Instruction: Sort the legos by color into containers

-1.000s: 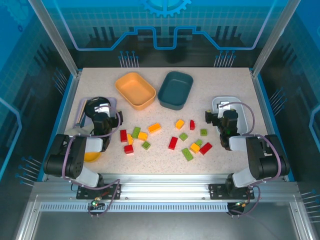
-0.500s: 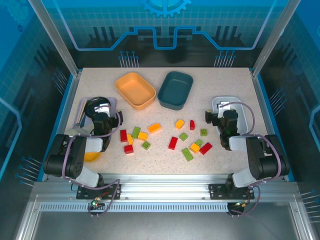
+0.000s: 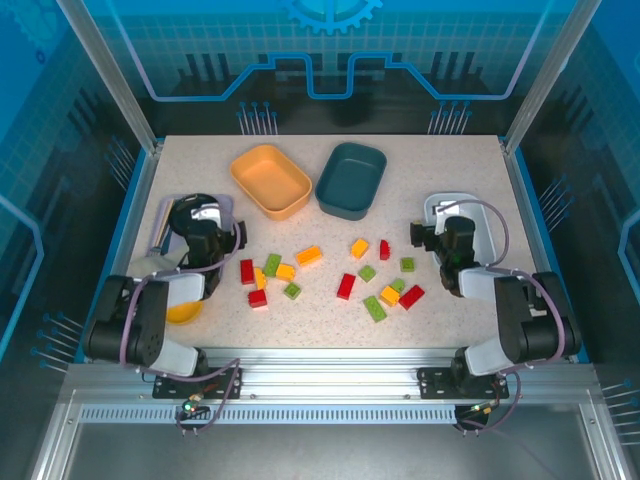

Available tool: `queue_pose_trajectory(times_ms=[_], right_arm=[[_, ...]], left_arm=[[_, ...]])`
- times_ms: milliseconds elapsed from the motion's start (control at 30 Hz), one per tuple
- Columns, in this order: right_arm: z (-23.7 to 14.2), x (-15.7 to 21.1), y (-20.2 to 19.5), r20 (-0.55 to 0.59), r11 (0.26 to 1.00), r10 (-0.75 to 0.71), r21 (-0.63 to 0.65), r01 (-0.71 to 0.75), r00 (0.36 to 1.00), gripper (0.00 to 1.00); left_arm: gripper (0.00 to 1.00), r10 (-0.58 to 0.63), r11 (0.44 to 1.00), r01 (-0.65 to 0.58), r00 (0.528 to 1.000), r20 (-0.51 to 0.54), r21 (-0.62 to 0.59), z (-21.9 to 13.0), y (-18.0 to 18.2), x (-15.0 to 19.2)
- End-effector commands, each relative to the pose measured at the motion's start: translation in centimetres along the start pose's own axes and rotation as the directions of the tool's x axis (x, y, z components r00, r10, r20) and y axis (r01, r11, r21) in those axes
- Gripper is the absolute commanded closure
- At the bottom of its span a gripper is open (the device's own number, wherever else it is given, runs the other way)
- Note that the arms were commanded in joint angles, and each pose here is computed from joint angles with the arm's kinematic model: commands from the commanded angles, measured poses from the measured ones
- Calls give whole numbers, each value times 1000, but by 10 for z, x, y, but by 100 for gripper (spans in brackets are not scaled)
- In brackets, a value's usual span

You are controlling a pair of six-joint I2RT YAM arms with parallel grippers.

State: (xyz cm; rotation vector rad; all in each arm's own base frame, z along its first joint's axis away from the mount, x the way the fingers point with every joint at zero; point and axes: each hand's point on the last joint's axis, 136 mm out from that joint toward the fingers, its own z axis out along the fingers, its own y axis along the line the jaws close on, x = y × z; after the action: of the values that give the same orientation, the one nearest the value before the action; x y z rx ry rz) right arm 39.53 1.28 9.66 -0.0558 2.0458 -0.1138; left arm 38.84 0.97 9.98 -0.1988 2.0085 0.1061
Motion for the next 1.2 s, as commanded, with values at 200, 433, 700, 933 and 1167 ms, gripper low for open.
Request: queue_pose_trajectory(times_ms=[200, 433, 700, 933, 1167], right_arm=[[-84, -136, -59, -11, 823, 540, 217, -525, 841, 0], [-85, -87, -41, -336, 804, 592, 193, -562, 733, 0], [-65, -34, -44, -532, 777, 622, 332, -535, 574, 4], [-37, 6, -41, -648, 772, 625, 425, -474, 436, 52], [6, 22, -27, -725, 787, 586, 401, -470, 362, 63]], left_arm=[[1, -248, 965, 258, 955, 164, -42, -75, -38, -173], [1, -574, 811, 578, 753, -320, -94, -47, -71, -157], [14, -514, 810, 576, 606, -607, -111, 8, -138, -114], [41, -474, 831, 531, 518, -712, -166, 67, -167, -78], [63, -438, 849, 494, 454, -775, -191, 102, -182, -40]])
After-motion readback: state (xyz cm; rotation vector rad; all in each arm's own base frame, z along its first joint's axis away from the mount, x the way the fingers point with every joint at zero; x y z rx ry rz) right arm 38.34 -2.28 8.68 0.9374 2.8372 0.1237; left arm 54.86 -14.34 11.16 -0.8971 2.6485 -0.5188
